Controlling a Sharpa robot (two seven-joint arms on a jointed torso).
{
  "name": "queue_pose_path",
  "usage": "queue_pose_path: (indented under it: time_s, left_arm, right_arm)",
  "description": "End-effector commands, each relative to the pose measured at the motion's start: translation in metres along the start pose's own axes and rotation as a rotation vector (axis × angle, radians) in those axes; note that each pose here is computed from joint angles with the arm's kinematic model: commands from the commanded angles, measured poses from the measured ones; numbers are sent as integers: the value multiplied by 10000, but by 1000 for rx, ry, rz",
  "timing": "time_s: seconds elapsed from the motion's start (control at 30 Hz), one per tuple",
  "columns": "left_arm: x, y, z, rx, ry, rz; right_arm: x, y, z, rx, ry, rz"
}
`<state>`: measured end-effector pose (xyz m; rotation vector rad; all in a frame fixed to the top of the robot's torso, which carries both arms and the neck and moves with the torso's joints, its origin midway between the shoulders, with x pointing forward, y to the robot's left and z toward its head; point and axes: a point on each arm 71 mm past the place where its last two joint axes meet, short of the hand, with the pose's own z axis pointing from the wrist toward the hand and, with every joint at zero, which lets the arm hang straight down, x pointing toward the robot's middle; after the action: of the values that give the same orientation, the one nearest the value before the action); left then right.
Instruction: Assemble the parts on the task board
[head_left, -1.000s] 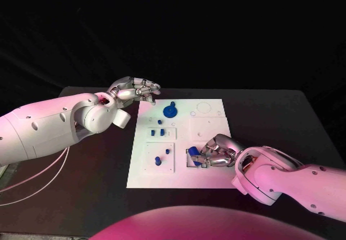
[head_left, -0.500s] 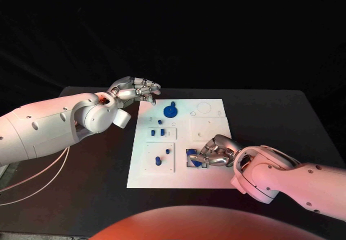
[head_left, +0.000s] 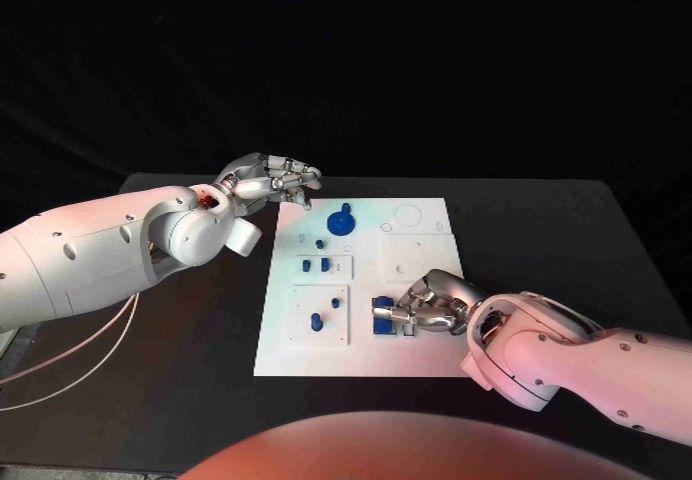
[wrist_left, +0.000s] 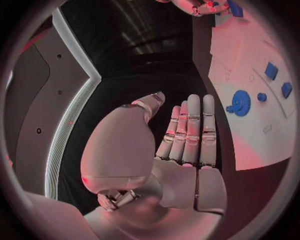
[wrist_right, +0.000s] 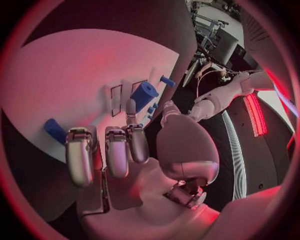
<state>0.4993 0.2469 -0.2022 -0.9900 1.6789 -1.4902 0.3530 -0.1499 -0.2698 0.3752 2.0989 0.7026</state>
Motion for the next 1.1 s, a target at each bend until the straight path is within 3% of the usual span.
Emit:
queue_pose_path:
  time_s: [0.03, 0.37, 0.57, 0.87, 1.1]
  left_arm:
    - [17, -11, 2, 6, 12, -9]
    - [7, -9, 1, 5, 10, -9]
    - [11, -7, 4, 5, 12, -9]
    - [14, -7, 5, 5, 12, -9]
    - [3, -6, -4, 4, 9, -8]
  right_arm:
    - [-5, 24, -42, -48, -3, -25]
    - [-5, 17, -146, -99, 42, -94]
    - [-8, -5, -128, -93, 49, -119]
    - [-8, -15, -46, -69, 36, -129]
    - [-58, -57, -11, -41, -16, -128]
